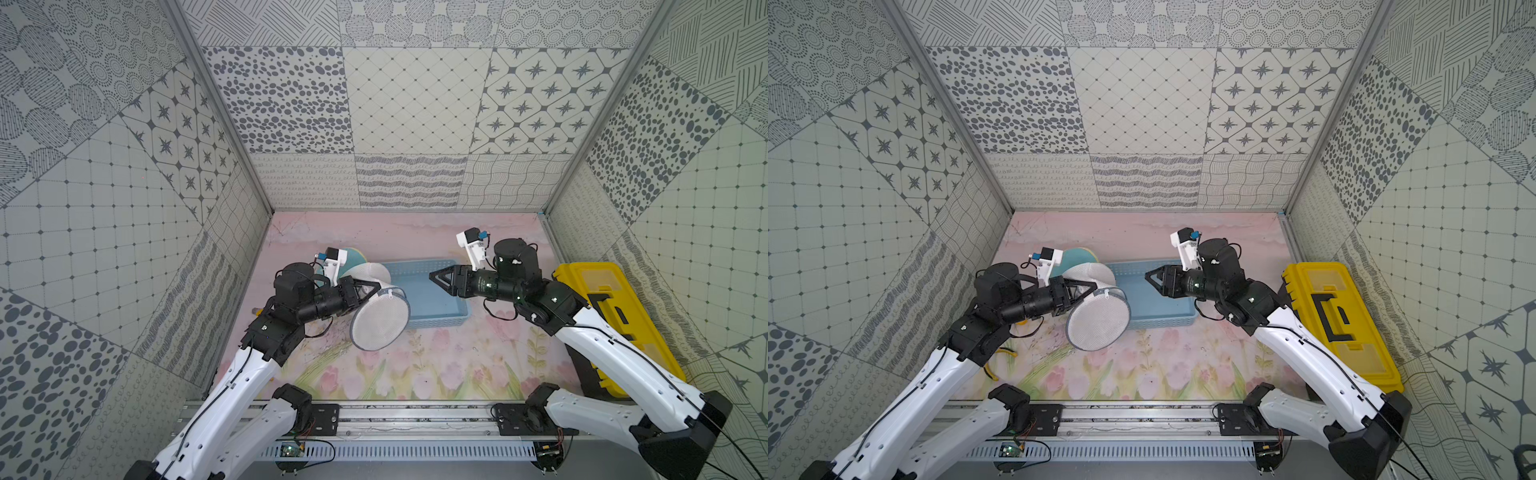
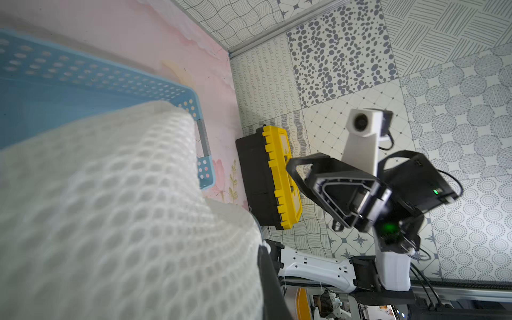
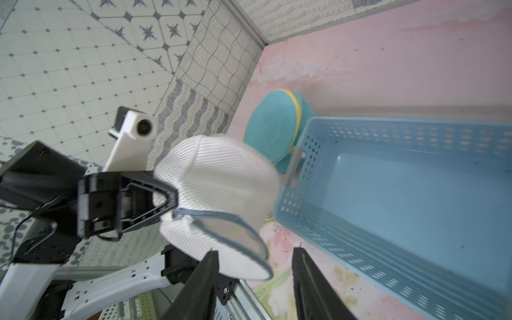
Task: Turn the laundry bag inside out
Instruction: Zip the zipper on the laundry bag.
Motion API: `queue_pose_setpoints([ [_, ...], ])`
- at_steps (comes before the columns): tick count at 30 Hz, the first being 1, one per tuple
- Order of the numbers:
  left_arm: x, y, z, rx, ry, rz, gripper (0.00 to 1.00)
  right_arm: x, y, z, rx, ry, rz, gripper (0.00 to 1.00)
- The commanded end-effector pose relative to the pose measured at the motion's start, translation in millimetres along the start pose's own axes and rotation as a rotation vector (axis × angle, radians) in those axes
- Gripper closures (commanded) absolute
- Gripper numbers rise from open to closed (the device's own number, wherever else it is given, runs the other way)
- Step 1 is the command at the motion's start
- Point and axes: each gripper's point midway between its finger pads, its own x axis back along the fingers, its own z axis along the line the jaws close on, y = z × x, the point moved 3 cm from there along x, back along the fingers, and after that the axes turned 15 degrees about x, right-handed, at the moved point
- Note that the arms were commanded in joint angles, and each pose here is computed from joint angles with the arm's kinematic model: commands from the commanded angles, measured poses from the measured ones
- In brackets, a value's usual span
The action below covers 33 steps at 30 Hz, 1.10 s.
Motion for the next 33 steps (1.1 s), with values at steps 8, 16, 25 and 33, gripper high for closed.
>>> queue_pose_setpoints([
  [8, 2.4, 6.9, 14.4, 0.175, 0.072, -0.072, 1.0, -42.6, -2.0, 58.8, 0.415, -0.047, 0.097, 0.71],
  [16, 5.0, 5.5, 12.4, 0.191, 0.064, -0.074, 1.0, -72.8, -12.4, 61.8, 0.405, -0.04, 0.198, 0.68],
  [25, 3.3, 5.0, 7.7, 0.196, 0.04, -0.058, 1.0, -85.9, -14.5, 62.9, 0.395, -0.028, 0.222, 0.64],
  [33, 2.8, 5.0, 3.8, 0.197, 0.021, -0.051, 1.0, -95.3, -17.7, 59.8, 0.387, -0.037, 0.244, 0.63],
])
